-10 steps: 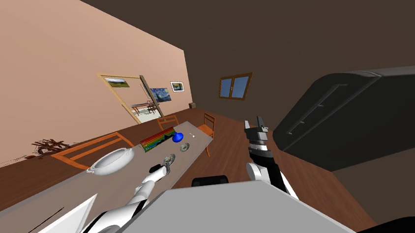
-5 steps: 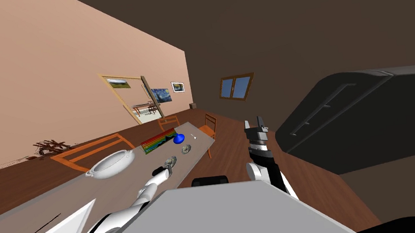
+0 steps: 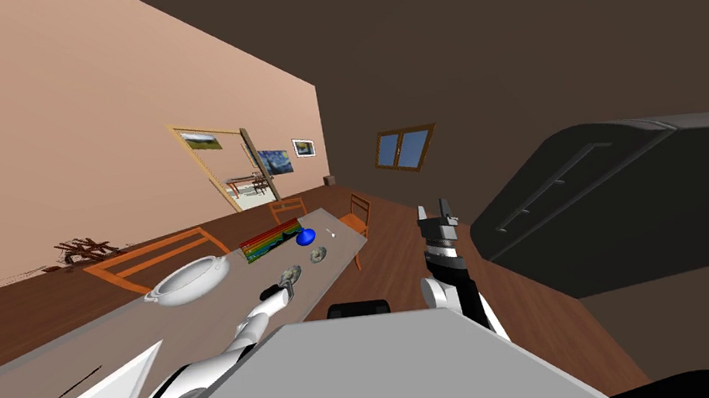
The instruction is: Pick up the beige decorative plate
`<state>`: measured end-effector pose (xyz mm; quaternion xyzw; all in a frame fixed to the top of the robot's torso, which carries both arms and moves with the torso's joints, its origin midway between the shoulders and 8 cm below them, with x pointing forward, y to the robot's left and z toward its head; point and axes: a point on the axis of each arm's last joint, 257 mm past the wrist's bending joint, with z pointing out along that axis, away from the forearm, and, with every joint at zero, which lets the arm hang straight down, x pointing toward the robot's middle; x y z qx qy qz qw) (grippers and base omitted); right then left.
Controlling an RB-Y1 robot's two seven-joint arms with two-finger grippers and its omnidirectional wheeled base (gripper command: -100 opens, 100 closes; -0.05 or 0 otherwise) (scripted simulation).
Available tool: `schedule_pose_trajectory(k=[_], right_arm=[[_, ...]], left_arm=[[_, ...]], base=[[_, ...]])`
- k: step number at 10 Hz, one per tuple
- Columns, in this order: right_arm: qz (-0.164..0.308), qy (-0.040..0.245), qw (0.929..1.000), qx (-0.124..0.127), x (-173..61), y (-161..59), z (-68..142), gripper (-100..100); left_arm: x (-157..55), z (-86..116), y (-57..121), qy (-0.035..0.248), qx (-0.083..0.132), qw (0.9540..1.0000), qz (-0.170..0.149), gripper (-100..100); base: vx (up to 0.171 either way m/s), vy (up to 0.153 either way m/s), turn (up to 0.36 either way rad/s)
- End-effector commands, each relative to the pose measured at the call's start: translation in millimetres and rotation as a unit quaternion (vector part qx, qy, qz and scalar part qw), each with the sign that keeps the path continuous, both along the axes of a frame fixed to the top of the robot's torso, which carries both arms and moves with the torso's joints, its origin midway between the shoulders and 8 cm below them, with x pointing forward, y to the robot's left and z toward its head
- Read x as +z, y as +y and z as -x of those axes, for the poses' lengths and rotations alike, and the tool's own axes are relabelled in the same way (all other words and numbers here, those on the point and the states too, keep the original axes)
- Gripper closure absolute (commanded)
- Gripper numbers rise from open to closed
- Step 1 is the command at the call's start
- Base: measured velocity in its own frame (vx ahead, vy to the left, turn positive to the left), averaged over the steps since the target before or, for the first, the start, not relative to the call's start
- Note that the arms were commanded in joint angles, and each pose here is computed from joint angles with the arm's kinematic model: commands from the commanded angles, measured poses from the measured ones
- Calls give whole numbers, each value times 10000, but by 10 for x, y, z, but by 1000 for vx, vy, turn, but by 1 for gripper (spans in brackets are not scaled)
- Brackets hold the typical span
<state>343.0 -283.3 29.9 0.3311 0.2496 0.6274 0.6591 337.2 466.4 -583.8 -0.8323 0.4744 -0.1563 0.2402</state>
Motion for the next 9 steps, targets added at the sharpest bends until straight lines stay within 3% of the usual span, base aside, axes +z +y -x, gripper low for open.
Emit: schedule_pose_trajectory(k=[1, 2, 3, 8, 9], right_arm=[[0, 0, 10000, 0, 0, 0, 0, 0], [0, 0, 10000, 0, 0, 0, 0, 0], [0, 0, 10000, 0, 0, 0, 0, 0], [-1, 0, 10000, 0, 0, 0, 0, 0], [0, 0, 10000, 0, 0, 0, 0, 0]], left_arm=[[0, 0, 0, 0, 0, 10000, 0, 100], [-1, 1, 0, 1, 0, 10000, 0, 0], [73, -56, 107, 12, 10, 10000, -3, 100], [146, -107, 200, 18, 18, 10000, 0, 100], [147, -105, 201, 24, 20, 10000, 5, 0]], base=[[0, 0, 0], [0, 0, 0], [-48, -49, -22], [-60, -54, -3], [0, 0, 0]])
